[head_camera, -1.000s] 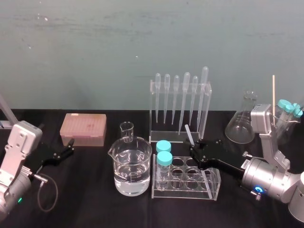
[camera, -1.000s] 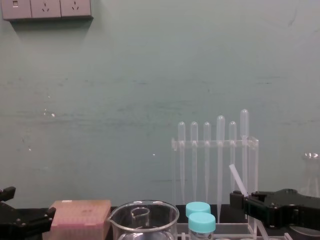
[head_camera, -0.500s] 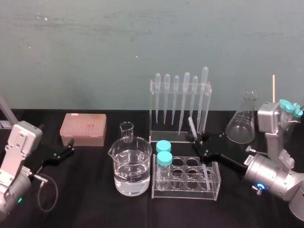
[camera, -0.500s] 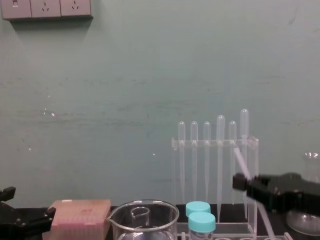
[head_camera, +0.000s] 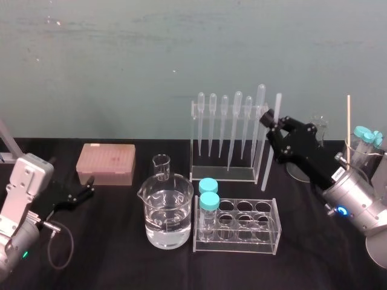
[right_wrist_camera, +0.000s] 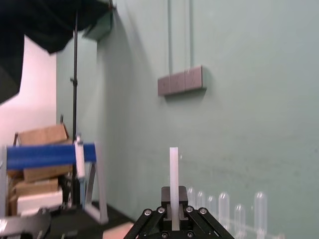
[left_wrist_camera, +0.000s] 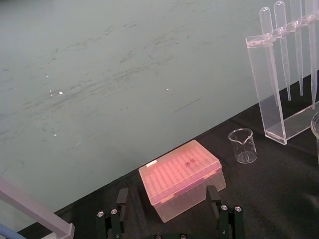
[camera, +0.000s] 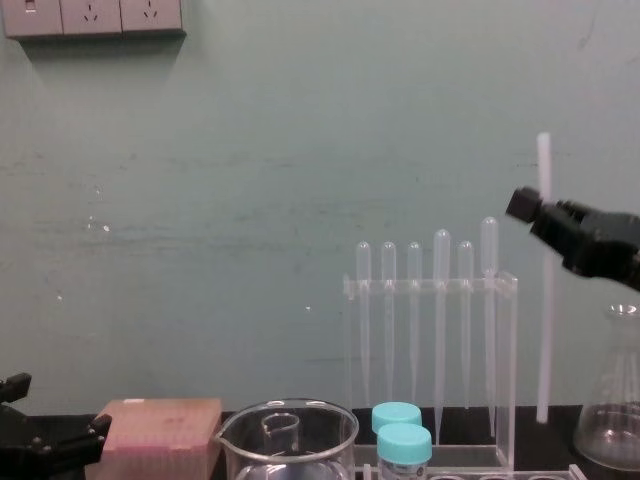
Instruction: Pick up the stirring rod with one hand, then place it down.
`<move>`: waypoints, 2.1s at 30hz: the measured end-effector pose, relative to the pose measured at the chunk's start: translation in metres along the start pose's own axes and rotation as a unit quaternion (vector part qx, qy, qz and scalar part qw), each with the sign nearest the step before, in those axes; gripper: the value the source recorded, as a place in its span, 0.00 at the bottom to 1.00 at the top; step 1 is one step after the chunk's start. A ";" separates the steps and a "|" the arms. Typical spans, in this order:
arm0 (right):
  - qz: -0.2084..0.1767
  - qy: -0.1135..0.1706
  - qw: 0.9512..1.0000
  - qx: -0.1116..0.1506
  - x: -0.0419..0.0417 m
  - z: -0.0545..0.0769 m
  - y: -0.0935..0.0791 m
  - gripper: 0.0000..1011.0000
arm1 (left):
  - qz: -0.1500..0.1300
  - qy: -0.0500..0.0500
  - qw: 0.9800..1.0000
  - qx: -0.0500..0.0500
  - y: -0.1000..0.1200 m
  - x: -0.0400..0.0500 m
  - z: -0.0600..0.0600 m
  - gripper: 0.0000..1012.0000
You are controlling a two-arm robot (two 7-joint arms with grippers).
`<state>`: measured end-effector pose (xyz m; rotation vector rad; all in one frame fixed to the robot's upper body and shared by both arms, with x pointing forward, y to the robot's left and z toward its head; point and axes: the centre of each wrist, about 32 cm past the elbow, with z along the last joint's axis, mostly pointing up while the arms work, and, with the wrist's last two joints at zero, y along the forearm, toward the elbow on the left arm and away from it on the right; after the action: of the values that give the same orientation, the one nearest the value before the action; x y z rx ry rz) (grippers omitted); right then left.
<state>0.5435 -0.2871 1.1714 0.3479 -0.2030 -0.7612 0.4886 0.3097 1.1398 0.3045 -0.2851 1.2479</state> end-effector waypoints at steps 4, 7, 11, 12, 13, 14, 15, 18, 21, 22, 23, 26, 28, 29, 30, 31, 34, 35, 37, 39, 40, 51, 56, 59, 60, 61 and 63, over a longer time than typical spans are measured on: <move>-0.002 -0.001 1.000 0.025 0.0025 -0.001 -0.001 0.07 | 0.000 0.000 1.000 0.000 0.000 0.0000 0.000 0.99; 0.002 -0.002 0.999 0.037 0.0046 -0.006 -0.004 0.07 | 0.000 0.000 1.000 0.000 0.000 0.0000 0.000 0.99; 0.007 0.000 0.999 0.036 0.0077 -0.013 -0.009 0.07 | 0.000 0.000 1.000 0.000 0.000 0.0000 0.000 0.99; 0.008 0.001 0.999 0.034 0.0083 -0.014 -0.010 0.07 | 0.000 0.000 1.000 0.000 0.000 0.0000 0.000 0.99; 0.008 0.001 0.999 0.032 0.0086 -0.015 -0.011 0.07 | 0.000 0.000 1.000 0.000 0.000 0.0000 0.000 0.99; 0.009 0.001 1.000 0.027 0.0093 -0.017 -0.013 0.07 | 0.000 0.000 1.000 0.000 0.000 0.0000 0.000 0.99; 0.008 0.000 1.000 0.022 0.0100 -0.019 -0.015 0.07 | 0.000 0.000 1.000 0.000 0.000 0.0000 0.000 0.99; 0.007 -0.001 1.000 0.016 0.0107 -0.020 -0.017 0.07 | 0.000 0.000 1.000 0.000 0.000 0.0000 0.000 0.99; 0.006 -0.001 1.000 0.013 0.0109 -0.020 -0.018 0.07 | 0.000 0.000 1.000 0.000 0.000 0.0000 0.000 0.99; 0.006 -0.001 1.000 0.013 0.0108 -0.020 -0.017 0.07 | 0.000 0.000 1.000 0.000 0.000 0.0000 0.000 0.99; 0.006 -0.001 1.000 0.013 0.0108 -0.020 -0.017 0.07 | 0.000 0.000 1.000 0.000 0.000 0.0000 0.000 0.99; 0.006 -0.001 1.000 0.013 0.0105 -0.020 -0.017 0.07 | 0.000 0.000 1.000 0.000 0.000 0.0000 0.000 0.99; 0.007 -0.001 1.000 0.013 0.0104 -0.020 -0.017 0.07 | 0.000 0.000 1.000 0.000 0.000 0.0000 0.000 0.99; 0.007 -0.001 1.000 0.013 0.0103 -0.020 -0.017 0.07 | 0.000 0.000 1.000 0.000 0.000 0.0000 0.000 0.99; 0.007 -0.001 1.000 0.013 0.0103 -0.020 -0.017 0.07 | 0.000 0.000 1.000 0.000 0.000 0.0000 0.000 0.99; 0.007 -0.001 1.000 0.013 0.0103 -0.020 -0.017 0.07 | 0.000 0.000 1.000 0.000 0.000 0.0000 0.000 0.99; 0.007 0.000 1.000 0.014 0.0101 -0.019 -0.017 0.07 | 0.000 0.000 1.000 0.000 0.000 0.0000 0.000 0.99; 0.007 0.000 1.000 0.014 0.0101 -0.019 -0.017 0.07 | 0.000 0.000 1.000 0.000 0.000 0.0000 0.000 0.99; 0.007 0.000 1.000 0.014 0.0100 -0.019 -0.016 0.07 | 0.000 0.000 1.000 0.000 0.000 0.0000 0.000 0.99; 0.007 0.000 1.000 0.014 0.0100 -0.019 -0.016 0.07 | 0.000 0.000 1.000 0.000 0.000 0.0000 0.000 0.99; 0.007 0.000 1.000 0.014 0.0100 -0.019 -0.016 0.07 | 0.000 0.000 1.000 0.000 0.000 0.0000 0.000 0.99; 0.007 0.000 1.000 0.014 0.0099 -0.019 -0.016 0.07 | 0.000 0.000 1.000 0.000 0.000 0.0000 0.000 0.99; 0.007 0.000 1.000 0.015 0.0098 -0.019 -0.016 0.07 | 0.000 0.000 1.000 0.000 0.000 0.0000 0.000 0.99; 0.007 0.000 1.000 0.015 0.0098 -0.019 -0.016 0.07 | 0.000 0.000 1.000 0.000 0.000 0.0000 0.000 0.99; 0.007 0.000 1.000 0.015 0.0098 -0.019 -0.016 0.07 | 0.000 0.000 1.000 0.000 0.000 0.0000 0.000 0.99; 0.007 0.000 1.000 0.015 0.0098 -0.019 -0.016 0.07 | 0.000 0.000 1.000 0.000 0.000 0.0000 0.000 0.99; 0.007 0.000 1.000 0.015 0.0098 -0.019 -0.016 0.07 | 0.000 0.000 1.000 0.000 0.000 0.0000 0.000 0.99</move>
<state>0.5460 -0.3004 1.1484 0.3739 -0.2166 -0.7443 0.4886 0.3097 1.1398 0.3044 -0.2851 1.2479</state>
